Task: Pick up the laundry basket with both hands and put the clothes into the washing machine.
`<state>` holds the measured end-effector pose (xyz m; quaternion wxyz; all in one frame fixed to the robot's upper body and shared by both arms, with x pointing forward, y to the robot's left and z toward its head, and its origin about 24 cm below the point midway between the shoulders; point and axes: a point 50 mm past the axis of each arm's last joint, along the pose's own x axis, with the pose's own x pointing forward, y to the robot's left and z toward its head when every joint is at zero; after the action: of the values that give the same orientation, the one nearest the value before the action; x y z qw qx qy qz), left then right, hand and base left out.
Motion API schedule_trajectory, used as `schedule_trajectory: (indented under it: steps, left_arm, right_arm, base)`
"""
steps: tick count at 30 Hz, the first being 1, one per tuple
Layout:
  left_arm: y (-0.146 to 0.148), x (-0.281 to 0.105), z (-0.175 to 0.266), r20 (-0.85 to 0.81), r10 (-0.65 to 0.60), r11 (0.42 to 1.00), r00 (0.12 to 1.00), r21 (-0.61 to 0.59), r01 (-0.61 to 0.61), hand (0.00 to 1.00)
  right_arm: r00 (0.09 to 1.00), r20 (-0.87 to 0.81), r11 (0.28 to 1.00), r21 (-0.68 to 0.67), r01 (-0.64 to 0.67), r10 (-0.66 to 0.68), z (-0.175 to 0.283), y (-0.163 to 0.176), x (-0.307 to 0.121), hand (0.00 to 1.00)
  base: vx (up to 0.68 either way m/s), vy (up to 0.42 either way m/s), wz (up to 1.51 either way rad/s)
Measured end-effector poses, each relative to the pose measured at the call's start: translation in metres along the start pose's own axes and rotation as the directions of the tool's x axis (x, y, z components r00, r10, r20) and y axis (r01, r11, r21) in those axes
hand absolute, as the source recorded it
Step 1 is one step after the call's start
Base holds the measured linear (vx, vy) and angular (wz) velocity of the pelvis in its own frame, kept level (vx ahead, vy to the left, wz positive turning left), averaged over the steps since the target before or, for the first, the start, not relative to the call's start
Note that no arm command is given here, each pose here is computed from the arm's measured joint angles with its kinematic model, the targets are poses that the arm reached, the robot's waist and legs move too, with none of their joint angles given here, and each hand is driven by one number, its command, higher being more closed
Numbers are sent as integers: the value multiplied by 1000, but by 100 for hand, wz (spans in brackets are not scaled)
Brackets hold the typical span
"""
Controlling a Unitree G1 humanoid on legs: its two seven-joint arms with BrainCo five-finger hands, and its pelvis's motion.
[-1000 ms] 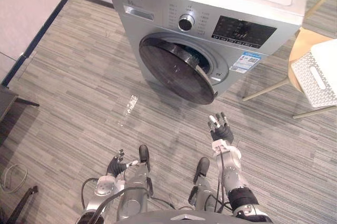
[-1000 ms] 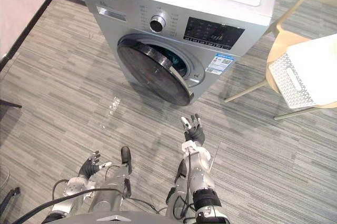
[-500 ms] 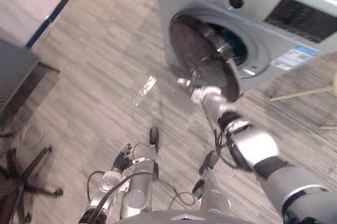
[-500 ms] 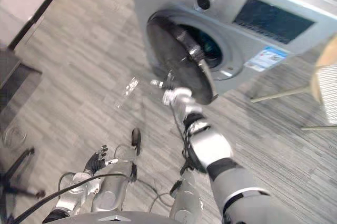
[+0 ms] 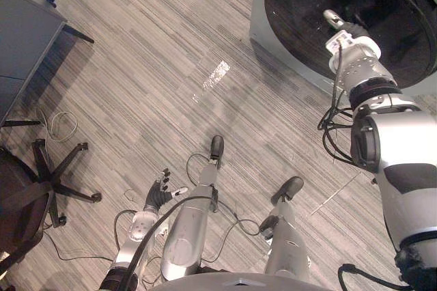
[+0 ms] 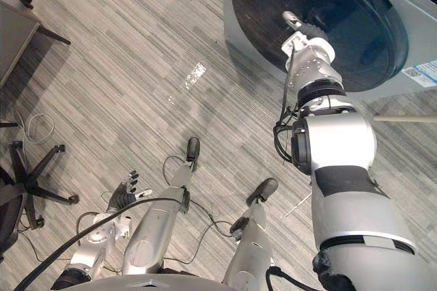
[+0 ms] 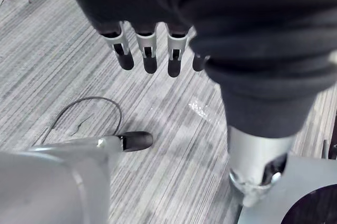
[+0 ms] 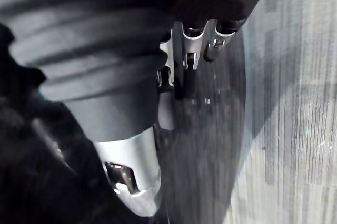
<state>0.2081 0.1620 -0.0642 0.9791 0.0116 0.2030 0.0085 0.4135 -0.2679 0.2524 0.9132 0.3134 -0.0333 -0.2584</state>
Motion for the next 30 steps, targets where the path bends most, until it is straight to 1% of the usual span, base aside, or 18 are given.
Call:
schedule_trajectory:
  steps: [3,9,11,14,17,18,19,20,21,22,23,24,25,26,27,28,29,30]
  left_arm:
    - [3,1,10,41,60,996,997,-66,-57,0]
    - [2,1,16,64,92,990,994,-117,-84,0]
    - [3,1,19,78,100,988,992,-129,-90,0]
    - [5,1,21,83,121,983,989,-147,-108,0]
    - [10,1,17,67,144,979,987,-155,-132,0]
    - [14,0,11,42,159,976,986,-155,-151,0]
    - [17,-1,3,8,167,975,986,-147,-164,0]
    - [18,-1,-1,-9,169,975,986,-142,-168,0]
    - [19,-2,-7,-38,171,975,985,-136,-174,0]
    - [19,-2,-10,-48,171,975,984,-134,-176,0]
    - [21,-4,-17,-80,178,973,981,-131,-187,0]
    - [24,-7,-24,-111,194,969,975,-135,-208,0]
    - [29,-13,-34,-150,219,960,964,-141,-240,0]
    - [36,-23,-47,-200,252,947,947,-151,-283,0]
    - [41,-34,-60,-247,283,932,927,-160,-327,0]
    - [43,-39,-65,-269,290,928,919,-155,-338,0]
    - [40,-45,-75,-307,286,928,908,-146,-342,0]
    - [35,-51,-85,-355,292,913,888,-173,-370,0]
  right_arm:
    - [1000,-7,996,88,-4,5,1,3,-2,0]
    - [999,18,962,269,-36,32,5,-9,-2,0]
    - [999,47,954,298,-32,19,7,-16,-2,0]
    - [991,125,961,267,-71,39,6,-28,-3,0]
    - [982,183,990,121,-71,48,-16,-60,-6,0]
    - [989,144,997,52,-48,40,-46,-77,-9,0]
    - [998,57,1000,-11,-16,17,-87,-99,-18,0]
    - [1000,5,998,-58,8,-8,-111,-116,-25,0]
    - [991,-104,985,-157,65,-82,-156,-153,-47,0]
    - [978,-162,976,-192,102,-134,-178,-173,-61,0]
    - [924,-286,951,-251,183,-253,-219,-215,-97,0]
    - [864,-379,929,-290,229,-332,-248,-241,-128,0]
    - [776,-471,898,-336,282,-420,-273,-270,-165,0]
    - [648,-547,845,-409,345,-529,-290,-305,-210,0]
    - [580,-543,794,-440,419,-607,-286,-334,-233,0]
    - [562,-537,777,-462,428,-629,-283,-344,-241,0]
    - [521,-508,727,-511,459,-686,-270,-371,-260,0]
    - [518,-480,705,-526,476,-708,-261,-382,-267,0]
  base:
    - [38,32,-23]
    - [26,22,-9]
    - [33,21,-5]
    - [33,20,-11]
    - [58,-25,-27]
    - [75,-77,-33]
    - [88,-91,-29]
    - [110,-115,-9]
    - [131,-129,8]
    - [141,-138,23]
    - [195,-172,31]
    - [172,-133,37]
    - [199,-104,32]
    - [143,30,21]
    - [145,88,13]
    - [169,220,24]
    - [225,287,24]
    - [181,320,22]
